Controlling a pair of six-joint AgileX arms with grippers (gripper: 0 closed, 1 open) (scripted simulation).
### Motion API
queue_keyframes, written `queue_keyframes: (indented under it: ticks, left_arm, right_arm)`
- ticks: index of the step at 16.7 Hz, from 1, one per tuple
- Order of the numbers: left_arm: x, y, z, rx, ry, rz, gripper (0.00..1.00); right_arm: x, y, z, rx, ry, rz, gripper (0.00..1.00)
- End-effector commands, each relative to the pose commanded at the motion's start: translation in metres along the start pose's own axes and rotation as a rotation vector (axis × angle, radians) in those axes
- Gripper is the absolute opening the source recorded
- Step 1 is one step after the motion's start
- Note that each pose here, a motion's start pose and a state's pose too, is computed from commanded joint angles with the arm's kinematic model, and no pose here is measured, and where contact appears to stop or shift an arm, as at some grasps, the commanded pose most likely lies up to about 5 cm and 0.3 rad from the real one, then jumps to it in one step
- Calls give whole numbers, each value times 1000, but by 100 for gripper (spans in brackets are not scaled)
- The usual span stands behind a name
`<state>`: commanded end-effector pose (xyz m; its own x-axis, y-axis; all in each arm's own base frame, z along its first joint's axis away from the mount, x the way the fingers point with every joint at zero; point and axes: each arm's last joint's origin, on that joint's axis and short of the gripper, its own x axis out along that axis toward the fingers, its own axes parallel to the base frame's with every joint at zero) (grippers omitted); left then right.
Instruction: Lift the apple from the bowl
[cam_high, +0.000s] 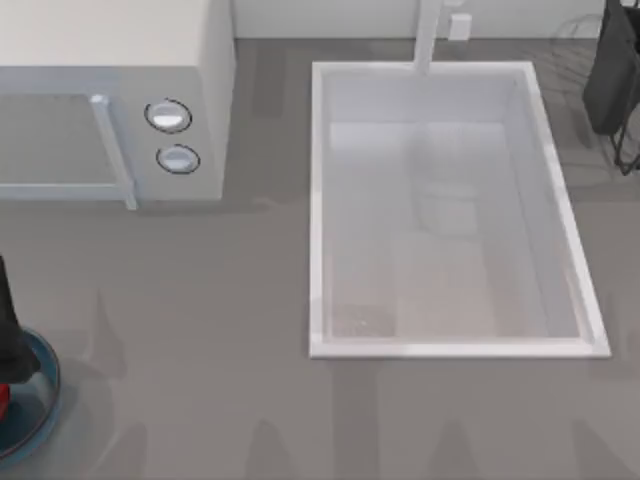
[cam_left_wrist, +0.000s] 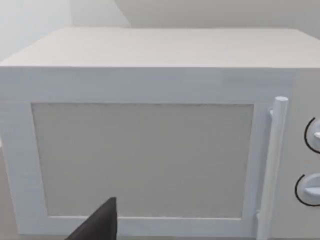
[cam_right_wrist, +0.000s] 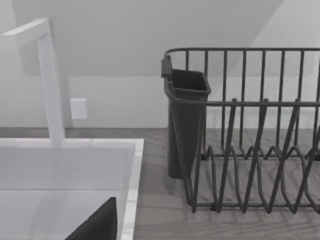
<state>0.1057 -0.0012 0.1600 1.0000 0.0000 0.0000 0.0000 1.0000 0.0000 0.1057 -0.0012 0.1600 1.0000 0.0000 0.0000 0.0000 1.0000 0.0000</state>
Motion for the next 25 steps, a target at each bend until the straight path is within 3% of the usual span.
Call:
queue_keyframes:
  ticks: [16, 20, 25]
  left_arm:
    - [0, 1, 4, 5, 38, 5, 100]
    - [6, 3, 21, 28, 261, 24, 100]
    - [34, 11, 41, 51, 742, 38, 100]
  right_arm:
    - [0, 0, 0, 0, 0, 0, 100]
    - [0, 0, 0, 0, 0, 0, 100]
    - [0, 0, 0, 0, 0, 0, 100]
